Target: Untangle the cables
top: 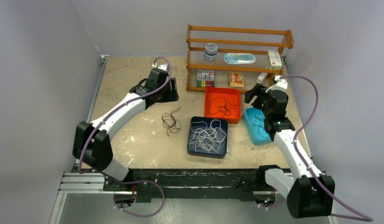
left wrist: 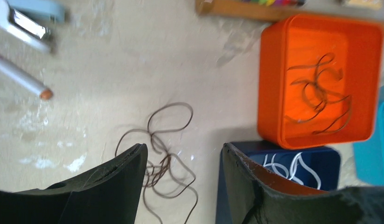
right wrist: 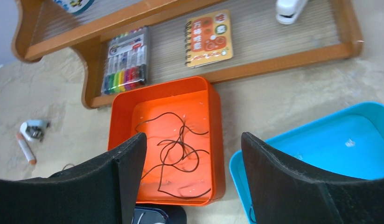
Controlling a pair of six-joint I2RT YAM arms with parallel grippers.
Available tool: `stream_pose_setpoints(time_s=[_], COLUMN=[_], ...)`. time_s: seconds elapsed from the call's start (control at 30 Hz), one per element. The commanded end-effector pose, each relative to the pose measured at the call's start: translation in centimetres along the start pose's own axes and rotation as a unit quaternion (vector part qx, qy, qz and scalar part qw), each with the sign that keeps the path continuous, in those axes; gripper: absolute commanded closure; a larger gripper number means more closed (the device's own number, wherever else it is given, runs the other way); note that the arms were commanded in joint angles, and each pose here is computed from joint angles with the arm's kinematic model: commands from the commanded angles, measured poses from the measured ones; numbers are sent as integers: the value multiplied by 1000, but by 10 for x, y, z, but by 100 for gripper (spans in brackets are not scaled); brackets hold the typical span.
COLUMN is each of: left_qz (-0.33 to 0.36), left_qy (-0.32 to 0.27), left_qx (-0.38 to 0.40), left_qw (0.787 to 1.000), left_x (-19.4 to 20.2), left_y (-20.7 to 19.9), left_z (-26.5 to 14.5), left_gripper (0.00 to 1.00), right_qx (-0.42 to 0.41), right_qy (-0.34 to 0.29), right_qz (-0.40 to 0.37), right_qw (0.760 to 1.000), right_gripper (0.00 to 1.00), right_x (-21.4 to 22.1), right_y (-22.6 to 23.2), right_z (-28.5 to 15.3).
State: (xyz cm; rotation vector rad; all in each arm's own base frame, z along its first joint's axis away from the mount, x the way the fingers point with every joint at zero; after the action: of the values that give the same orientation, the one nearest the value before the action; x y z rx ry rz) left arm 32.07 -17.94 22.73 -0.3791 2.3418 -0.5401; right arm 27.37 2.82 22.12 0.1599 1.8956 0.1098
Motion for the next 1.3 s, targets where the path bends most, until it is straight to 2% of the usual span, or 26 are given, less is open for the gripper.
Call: stream_pose_setpoints(time_s=[0.0,0.17,0.4,0.53,0.7,0.9,1.1,1.27], left_qz=[17,91,180,208,231,233,229,221], left_qy=[-10,20,25,38,25,15,9,-7], left_qx=[30,-17,-77,-88,-133,-120,-128,-132], left_qw=[999,995,980,974,964,965,965,966], left_x=[5,25,48,54,53,59,60,54], left_y=[4,4,-2,-1,6,8,8,5], left_z=[-5,17,49,61,71,88,96,94], left_gripper=[40,40,41,43,47,53,67,87], right_qx=[-98,-157,-193,-197,-199,-208,-212,-211], right_qy=[-37,-7,13,17,17,18,20,14], right_qz=[-36,-49,-58,-63,-65,-64,-71,-70], right_qw=[994,986,979,978,978,976,974,975], right_gripper=[24,23,24,24,24,24,24,24], right_x=[-26,-14,-1,3,6,8,9,10], right_y=[20,32,41,42,41,42,42,42], right_z=[10,23,30,30,29,29,27,27])
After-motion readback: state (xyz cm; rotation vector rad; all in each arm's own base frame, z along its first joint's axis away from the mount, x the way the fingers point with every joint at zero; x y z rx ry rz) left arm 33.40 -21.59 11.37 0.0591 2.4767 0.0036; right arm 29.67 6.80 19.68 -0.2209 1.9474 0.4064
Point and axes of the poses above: each gripper's point midway between its finger pads, its own z axis out along the fingers, its own y axis along the line the jaws close on, x = y × z, the point moved 8 cm from there along -z, back along the fingers, and after that the axes turned 15 degrees about -z, right-handed, at the moved point
